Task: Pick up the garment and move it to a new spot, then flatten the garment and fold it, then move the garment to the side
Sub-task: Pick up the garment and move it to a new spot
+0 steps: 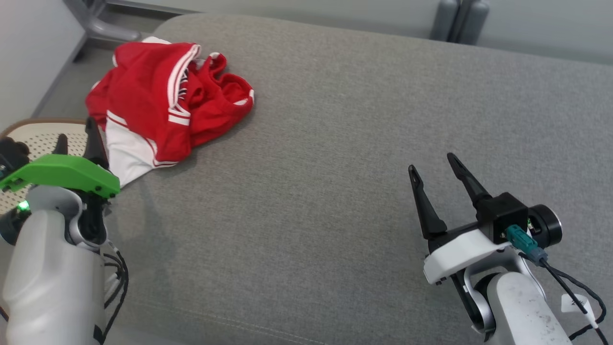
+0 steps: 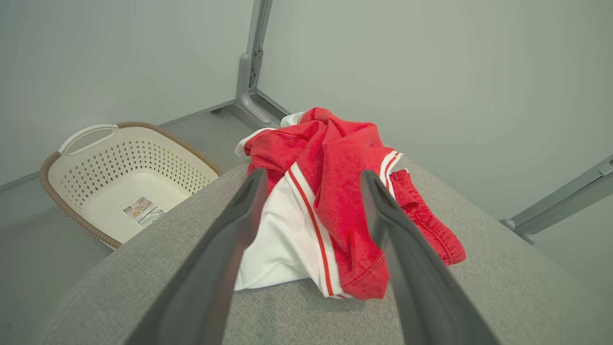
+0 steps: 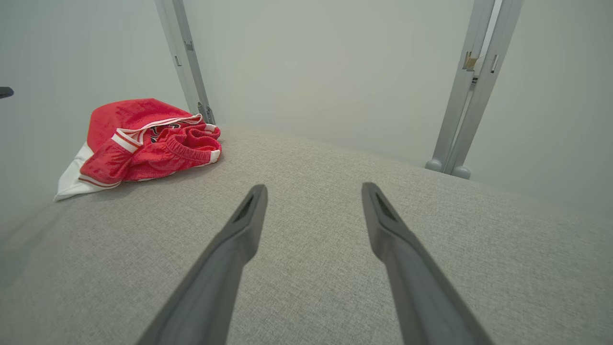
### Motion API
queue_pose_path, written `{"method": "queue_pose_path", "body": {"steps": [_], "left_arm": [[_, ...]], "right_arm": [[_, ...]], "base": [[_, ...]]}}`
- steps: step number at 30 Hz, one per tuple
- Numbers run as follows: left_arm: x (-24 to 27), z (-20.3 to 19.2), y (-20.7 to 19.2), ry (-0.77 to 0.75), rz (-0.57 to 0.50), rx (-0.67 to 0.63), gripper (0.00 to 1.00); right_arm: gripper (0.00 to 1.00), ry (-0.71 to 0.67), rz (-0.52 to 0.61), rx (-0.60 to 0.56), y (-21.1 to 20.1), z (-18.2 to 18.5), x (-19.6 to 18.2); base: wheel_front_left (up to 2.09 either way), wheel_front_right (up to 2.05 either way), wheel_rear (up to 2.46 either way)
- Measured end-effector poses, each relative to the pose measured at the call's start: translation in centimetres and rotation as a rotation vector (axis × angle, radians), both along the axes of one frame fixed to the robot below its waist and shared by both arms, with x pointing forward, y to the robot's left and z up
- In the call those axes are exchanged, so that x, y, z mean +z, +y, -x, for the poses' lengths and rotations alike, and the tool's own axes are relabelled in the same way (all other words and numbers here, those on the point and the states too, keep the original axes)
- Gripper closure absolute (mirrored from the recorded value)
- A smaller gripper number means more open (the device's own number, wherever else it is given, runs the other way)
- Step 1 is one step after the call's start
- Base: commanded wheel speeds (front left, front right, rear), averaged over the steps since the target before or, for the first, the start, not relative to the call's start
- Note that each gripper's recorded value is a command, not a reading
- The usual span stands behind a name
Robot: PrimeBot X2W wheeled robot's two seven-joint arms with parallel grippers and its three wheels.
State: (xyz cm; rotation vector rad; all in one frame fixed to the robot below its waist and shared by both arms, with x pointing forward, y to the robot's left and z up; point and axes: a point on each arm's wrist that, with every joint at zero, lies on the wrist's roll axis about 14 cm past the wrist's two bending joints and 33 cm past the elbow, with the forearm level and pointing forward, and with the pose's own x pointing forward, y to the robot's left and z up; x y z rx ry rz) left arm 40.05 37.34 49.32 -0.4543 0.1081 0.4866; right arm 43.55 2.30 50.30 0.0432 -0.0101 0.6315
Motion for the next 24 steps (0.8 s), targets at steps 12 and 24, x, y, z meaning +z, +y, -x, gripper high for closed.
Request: {"method": "queue_pose_path", "body": {"steps": [12,24], "left_arm": [[-5.8,-7.2,0.2,0.179,0.021,-0.022,0.00],[-9.1,-9.9,-2.3,0.282,0.031,-0.100,1.00]], "right_arm": [[0.00,0.100,0.033,-0.113,-4.3,-2.1,-4.4],[0.00,0.161,0.040,-0.177,-6.9,-1.6,-6.5]], "base": [[0.00,0.00,0.00],[0.00,0.00,0.00]]}}
